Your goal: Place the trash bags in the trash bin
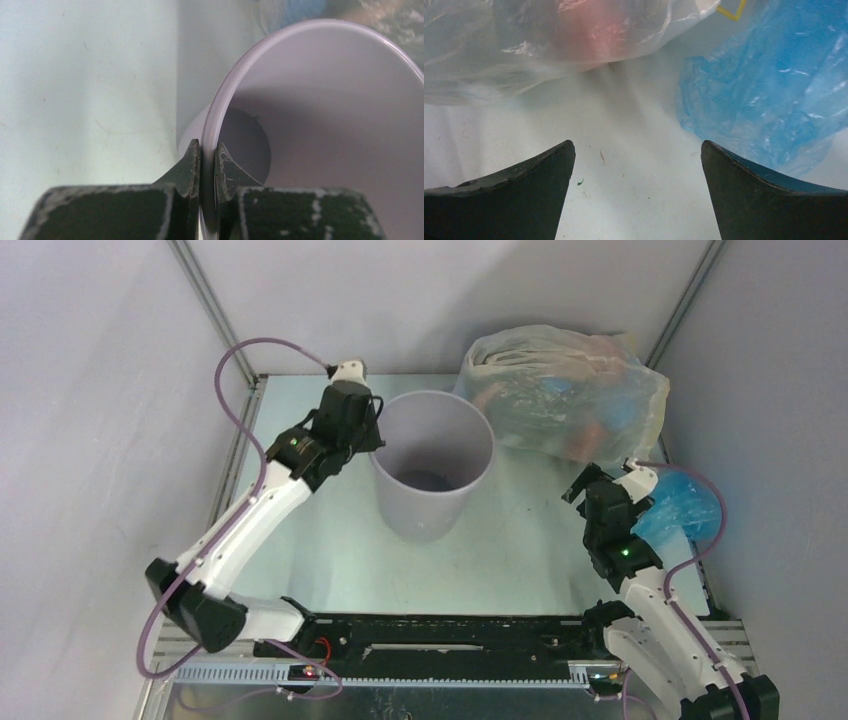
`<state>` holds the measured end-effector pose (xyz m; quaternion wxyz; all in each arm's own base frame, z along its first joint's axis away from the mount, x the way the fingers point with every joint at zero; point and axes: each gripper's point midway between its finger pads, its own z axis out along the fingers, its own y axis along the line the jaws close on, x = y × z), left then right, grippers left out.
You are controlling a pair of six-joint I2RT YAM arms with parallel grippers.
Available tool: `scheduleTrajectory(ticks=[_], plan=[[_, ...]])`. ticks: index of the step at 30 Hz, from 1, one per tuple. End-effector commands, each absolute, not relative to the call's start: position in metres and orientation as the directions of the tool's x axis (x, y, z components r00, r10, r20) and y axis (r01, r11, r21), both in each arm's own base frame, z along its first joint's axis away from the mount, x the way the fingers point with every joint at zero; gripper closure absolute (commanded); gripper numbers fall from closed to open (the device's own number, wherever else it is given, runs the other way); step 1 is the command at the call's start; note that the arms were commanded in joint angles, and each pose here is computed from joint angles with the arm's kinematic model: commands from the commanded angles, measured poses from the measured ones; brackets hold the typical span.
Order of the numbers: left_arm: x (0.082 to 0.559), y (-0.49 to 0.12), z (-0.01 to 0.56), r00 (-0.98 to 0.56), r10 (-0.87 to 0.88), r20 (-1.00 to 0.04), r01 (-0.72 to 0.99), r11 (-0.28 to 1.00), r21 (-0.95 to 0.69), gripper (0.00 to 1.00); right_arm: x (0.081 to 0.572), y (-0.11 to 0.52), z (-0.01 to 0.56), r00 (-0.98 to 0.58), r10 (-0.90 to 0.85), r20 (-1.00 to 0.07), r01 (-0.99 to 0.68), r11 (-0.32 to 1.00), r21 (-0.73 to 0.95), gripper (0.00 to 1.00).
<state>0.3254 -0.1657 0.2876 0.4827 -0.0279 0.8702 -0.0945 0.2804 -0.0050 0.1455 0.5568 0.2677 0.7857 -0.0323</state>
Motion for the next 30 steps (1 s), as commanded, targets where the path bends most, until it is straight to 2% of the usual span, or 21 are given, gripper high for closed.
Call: scheduleTrajectory(ticks=[1,8,13,21,24,26,27,29,30], plan=[[0.371,-0.171,0.32,-0.454,-0.214,-0.865,0.024,0.967,-0.252,0.97,0.268,-0.027,0.151,-0.146,0.429,-0.891,0.563,0.777,0.281,0.0],[0.401,-0.192,0.295,-0.52,-0.264,-0.812,0.042,0.942,-0.333,0.93,0.258,-0.035,0.162,-0.124,0.446,-0.886,0.553,0.773,0.312,0.0],[0.407,-0.197,0.292,-0.529,-0.289,-0.798,0.065,0.924,-0.378,0.82,0.228,-0.056,0.159,-0.105,0.501,-0.859,0.643,0.693,0.326,0.0],[0.387,-0.198,0.326,-0.498,-0.294,-0.816,0.153,0.896,-0.416,0.32,0.221,-0.074,0.151,-0.12,0.578,-0.807,0.668,0.648,0.365,0.0],[0.369,-0.194,0.345,-0.474,-0.302,-0.827,0.191,0.882,-0.431,0.21,0.235,-0.074,0.144,-0.145,0.606,-0.782,0.659,0.649,0.381,0.0],[0.355,-0.189,0.355,-0.457,-0.307,-0.835,0.212,0.874,-0.438,0.19,0.247,-0.072,0.141,-0.172,0.617,-0.768,0.641,0.662,0.389,0.01],[0.348,-0.187,0.361,-0.449,-0.309,-0.839,0.226,0.869,-0.441,0.18,0.252,-0.072,0.139,-0.19,0.621,-0.76,0.64,0.665,0.384,0.07],[0.329,-0.183,0.367,-0.445,-0.306,-0.842,0.253,0.859,-0.446,0.18,0.266,-0.065,0.142,-0.25,0.605,-0.756,0.583,0.717,0.381,0.43],[0.321,-0.18,0.37,-0.438,-0.304,-0.846,0.265,0.856,-0.445,0.18,0.269,-0.062,0.142,-0.273,0.608,-0.746,0.577,0.724,0.379,0.65]])
